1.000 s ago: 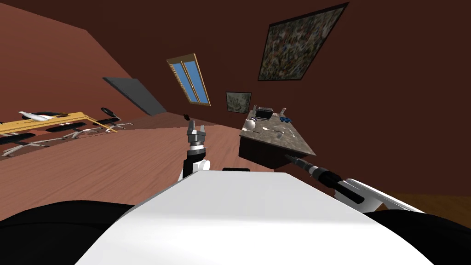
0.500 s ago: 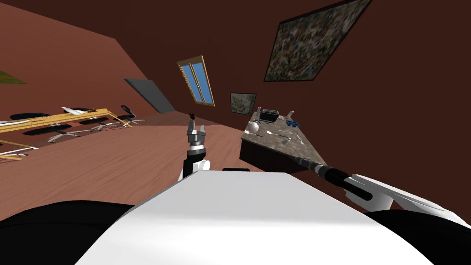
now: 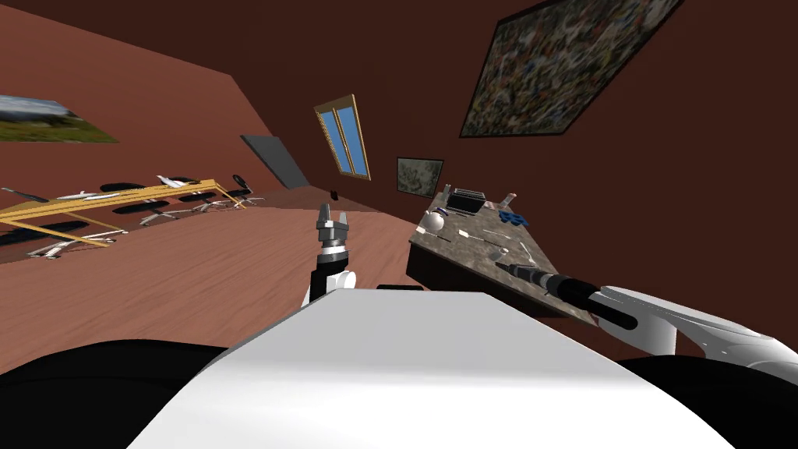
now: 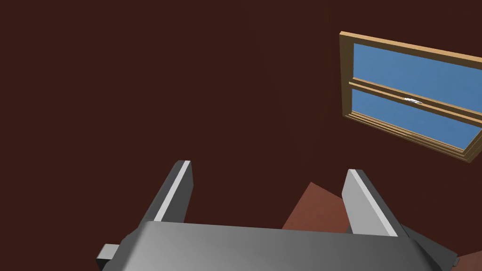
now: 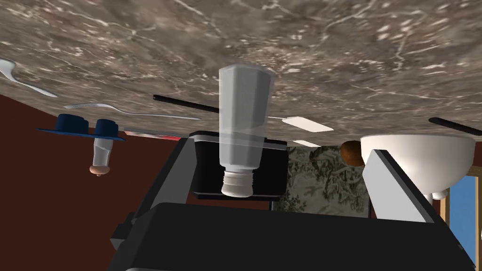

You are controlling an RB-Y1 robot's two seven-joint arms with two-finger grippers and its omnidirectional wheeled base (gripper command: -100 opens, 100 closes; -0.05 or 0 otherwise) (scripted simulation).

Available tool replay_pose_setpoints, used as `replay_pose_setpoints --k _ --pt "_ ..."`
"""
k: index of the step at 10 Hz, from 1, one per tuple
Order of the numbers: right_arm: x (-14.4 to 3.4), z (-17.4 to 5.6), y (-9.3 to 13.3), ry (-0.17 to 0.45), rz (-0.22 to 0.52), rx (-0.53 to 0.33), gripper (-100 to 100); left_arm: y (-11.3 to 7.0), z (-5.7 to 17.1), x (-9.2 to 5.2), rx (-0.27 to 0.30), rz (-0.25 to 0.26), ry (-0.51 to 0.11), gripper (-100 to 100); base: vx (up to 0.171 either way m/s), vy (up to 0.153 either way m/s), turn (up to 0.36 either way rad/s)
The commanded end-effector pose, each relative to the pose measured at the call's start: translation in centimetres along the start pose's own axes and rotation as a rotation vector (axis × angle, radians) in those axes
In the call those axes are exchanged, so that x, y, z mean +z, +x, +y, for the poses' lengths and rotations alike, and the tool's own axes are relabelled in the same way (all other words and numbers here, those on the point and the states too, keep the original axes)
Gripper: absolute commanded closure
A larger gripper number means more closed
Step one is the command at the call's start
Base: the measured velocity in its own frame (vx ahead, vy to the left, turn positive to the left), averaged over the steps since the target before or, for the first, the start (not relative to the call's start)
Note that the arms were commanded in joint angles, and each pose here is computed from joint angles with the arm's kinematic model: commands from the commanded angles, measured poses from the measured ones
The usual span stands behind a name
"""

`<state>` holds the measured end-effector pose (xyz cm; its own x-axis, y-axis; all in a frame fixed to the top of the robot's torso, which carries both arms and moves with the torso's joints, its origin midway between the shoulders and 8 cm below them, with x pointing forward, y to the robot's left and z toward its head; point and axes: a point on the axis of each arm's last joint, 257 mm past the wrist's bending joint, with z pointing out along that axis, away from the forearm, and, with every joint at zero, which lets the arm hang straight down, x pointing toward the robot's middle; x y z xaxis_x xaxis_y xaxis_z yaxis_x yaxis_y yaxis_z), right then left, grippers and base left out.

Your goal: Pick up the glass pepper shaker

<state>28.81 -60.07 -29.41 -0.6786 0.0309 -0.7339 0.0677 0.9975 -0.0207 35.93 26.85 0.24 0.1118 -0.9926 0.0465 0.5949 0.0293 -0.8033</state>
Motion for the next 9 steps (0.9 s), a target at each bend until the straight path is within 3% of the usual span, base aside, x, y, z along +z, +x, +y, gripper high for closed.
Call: replay_pose_setpoints --k 1,2,3,4,9 --pt "-0.1 -1.0 -1.0 0.022 0.003 -0.038 -100 0.0 0.0 0.0 0.0 0.0 0.0 0 0.156 -0.098 0.165" --pt "0.0 -0.6 -0.7 0.013 0.002 -0.023 -100 0.0 0.0 0.0 0.0 0.0 0.0 0 0.074 -0.05 0.048" --pt "0.0 -0.7 -0.8 0.016 0.002 -0.026 0 0.0 0.0 0.0 0.0 0.0 0.0 0 0.014 -0.01 -0.002" --pt "0.0 -1.8 -0.4 0.033 0.0 -0.011 -100 0.0 0.0 0.0 0.0 0.0 0.0 0 -0.013 0.004 0.178" --pt "-0.2 -4.6 0.7 0.074 -0.002 0.027 -100 0.0 0.0 0.0 0.0 0.0 0.0 0 -0.038 0.022 0.121"
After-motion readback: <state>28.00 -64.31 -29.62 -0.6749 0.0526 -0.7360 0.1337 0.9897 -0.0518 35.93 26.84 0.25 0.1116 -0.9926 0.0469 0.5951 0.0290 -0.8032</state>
